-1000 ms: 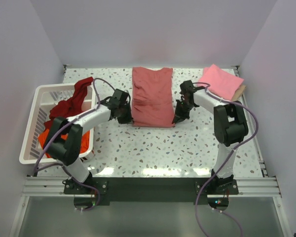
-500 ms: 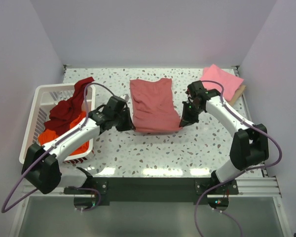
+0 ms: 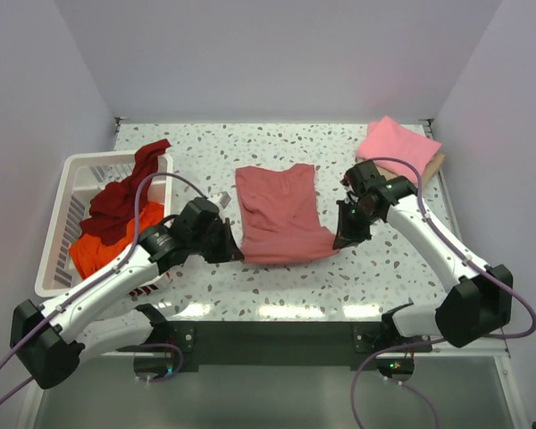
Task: Fold and stack the t-shirts
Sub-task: Fold the tshirt
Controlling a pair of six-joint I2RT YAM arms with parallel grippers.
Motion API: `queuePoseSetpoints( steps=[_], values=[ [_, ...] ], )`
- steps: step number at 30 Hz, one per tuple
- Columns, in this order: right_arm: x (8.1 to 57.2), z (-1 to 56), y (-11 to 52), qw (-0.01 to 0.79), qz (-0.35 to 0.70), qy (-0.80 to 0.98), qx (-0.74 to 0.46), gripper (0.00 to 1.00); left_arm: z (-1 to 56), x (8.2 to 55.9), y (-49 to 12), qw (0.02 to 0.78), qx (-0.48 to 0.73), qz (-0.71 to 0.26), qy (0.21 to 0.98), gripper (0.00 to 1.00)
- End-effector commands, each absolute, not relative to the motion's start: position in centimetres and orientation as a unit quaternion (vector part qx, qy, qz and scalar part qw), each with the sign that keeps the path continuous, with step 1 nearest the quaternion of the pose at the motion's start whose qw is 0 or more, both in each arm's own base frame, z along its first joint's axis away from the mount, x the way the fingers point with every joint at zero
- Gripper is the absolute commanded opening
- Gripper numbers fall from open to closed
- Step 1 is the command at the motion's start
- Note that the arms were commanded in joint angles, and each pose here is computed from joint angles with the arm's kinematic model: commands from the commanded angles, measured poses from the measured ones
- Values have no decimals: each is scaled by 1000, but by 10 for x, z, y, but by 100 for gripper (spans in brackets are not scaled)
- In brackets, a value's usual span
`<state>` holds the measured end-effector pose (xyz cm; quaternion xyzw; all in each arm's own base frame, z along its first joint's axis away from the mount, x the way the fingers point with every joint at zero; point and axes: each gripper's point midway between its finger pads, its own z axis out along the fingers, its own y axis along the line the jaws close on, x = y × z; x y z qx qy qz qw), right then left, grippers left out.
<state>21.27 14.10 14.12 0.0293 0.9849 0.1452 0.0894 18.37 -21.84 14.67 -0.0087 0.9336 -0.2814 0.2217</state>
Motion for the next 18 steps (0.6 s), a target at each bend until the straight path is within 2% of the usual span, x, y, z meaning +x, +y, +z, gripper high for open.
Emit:
queuePoseSetpoints(
  steps=[1,8,12,18],
  values=[
    [186,146,113,80,90,992,26,0,145,162,-206,208,-14,-268,941,0],
    [176,179,111,100,104,989,32,0,180,160,-213,228,-29,-292,928,0],
    [196,189,116,121,102,987,40,0,191,174,-215,248,-44,-283,925,0],
    [239,192,133,146,115,981,51,0,172,198,-220,264,-64,-253,928,0]
  ],
)
